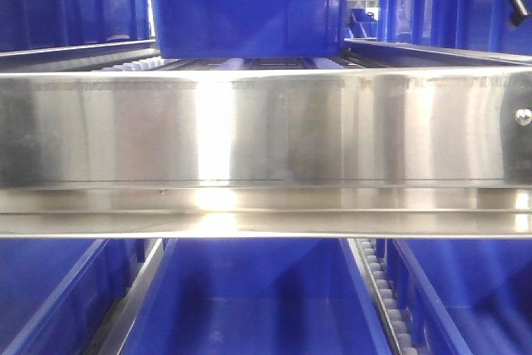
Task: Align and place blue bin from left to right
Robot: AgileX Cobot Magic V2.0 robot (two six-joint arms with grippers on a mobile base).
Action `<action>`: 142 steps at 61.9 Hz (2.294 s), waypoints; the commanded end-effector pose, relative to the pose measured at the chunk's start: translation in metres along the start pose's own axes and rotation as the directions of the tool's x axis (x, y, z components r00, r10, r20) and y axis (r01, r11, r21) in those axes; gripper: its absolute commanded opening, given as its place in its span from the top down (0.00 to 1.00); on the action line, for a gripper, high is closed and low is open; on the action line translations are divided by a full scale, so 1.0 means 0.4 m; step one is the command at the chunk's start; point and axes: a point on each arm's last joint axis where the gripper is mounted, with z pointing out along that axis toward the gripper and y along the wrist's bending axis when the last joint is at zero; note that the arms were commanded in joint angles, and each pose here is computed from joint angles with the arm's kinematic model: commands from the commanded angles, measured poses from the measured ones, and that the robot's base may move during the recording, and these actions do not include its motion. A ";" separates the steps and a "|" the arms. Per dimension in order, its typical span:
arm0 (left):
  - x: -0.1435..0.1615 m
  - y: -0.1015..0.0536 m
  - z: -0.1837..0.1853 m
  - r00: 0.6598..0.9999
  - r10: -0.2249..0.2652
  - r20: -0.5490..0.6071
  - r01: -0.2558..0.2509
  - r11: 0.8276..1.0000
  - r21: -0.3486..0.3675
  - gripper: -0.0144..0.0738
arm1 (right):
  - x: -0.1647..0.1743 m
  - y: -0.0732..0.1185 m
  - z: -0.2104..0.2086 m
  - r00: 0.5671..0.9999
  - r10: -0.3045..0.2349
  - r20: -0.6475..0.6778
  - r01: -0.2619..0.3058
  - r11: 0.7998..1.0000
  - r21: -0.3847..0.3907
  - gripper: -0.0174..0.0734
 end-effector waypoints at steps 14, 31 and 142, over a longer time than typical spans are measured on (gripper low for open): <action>-0.044 -0.025 -0.046 0.982 -0.038 0.185 0.019 0.995 0.100 0.81 | -0.023 0.033 -0.034 0.993 -0.022 0.114 0.032 0.995 -0.089 0.87; -0.042 -0.025 -0.046 0.983 -0.037 0.178 0.020 0.995 0.099 0.81 | -0.017 0.040 -0.034 0.996 -0.008 0.085 0.019 0.992 -0.122 0.87; -0.044 -0.025 -0.046 0.982 -0.038 0.187 0.019 0.995 0.101 0.81 | -0.020 0.052 -0.036 0.995 0.017 0.096 0.000 0.984 -0.177 0.87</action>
